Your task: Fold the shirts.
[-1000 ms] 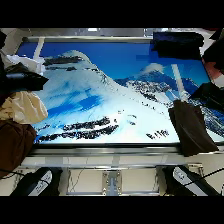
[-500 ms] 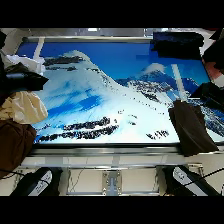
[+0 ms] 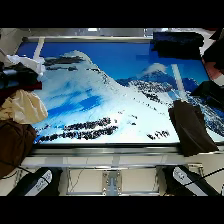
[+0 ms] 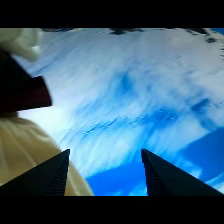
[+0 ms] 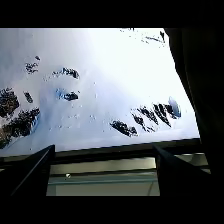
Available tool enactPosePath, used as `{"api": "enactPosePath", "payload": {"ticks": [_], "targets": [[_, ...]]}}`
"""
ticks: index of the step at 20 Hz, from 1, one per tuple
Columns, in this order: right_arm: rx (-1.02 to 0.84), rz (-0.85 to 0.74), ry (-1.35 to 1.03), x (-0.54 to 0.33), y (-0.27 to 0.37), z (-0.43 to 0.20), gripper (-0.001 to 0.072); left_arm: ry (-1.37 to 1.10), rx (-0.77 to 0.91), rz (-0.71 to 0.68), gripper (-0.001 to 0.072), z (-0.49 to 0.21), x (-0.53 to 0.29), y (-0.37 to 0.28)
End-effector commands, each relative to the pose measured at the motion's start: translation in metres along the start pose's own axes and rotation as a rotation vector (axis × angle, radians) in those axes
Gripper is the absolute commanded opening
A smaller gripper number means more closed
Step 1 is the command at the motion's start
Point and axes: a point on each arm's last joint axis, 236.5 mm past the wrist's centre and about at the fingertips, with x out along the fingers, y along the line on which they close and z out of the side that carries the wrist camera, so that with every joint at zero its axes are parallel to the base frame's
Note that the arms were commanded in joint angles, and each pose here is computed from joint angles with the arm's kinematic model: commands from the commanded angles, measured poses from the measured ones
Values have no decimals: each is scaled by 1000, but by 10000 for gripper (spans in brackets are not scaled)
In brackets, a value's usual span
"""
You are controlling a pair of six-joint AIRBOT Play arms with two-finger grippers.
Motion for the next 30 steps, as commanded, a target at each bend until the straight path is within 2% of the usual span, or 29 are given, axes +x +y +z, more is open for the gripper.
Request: {"api": "enactPosePath", "payload": {"ticks": [1,2,3,4,5,8,11,14,18,25,26,27,28,30], "targets": [[1,0,-33,0,0,8,691,186,-175,266,498,-55,45,97],[1,1,-45,0,0,11,691,285,-214,259,500,-83,64,104],[4,1,-48,0,0,12,691,376,-234,256,532,-110,82,109],[5,2,-48,0,1,12,691,454,-249,251,652,-134,100,113],[5,4,-39,0,1,10,691,503,-254,251,705,-151,113,117],[6,4,-3,0,1,1,691,578,-269,244,705,-185,144,124],[32,3,3,0,1,0,691,528,-300,269,705,-184,156,140],[38,3,2,0,1,0,691,497,-429,330,704,-188,148,168],[41,3,-9,0,1,2,691,501,-570,306,703,-201,144,177],[65,3,-8,0,1,2,691,621,-602,290,691,-240,152,172],[66,3,-8,0,1,2,691,639,-604,286,657,-245,154,170],[73,4,-8,0,1,2,691,648,-607,284,382,-247,155,169],[83,4,-8,0,1,2,691,640,-613,275,29,-244,155,167],[84,4,-8,0,1,2,691,584,-634,213,14,-223,154,155]]}}
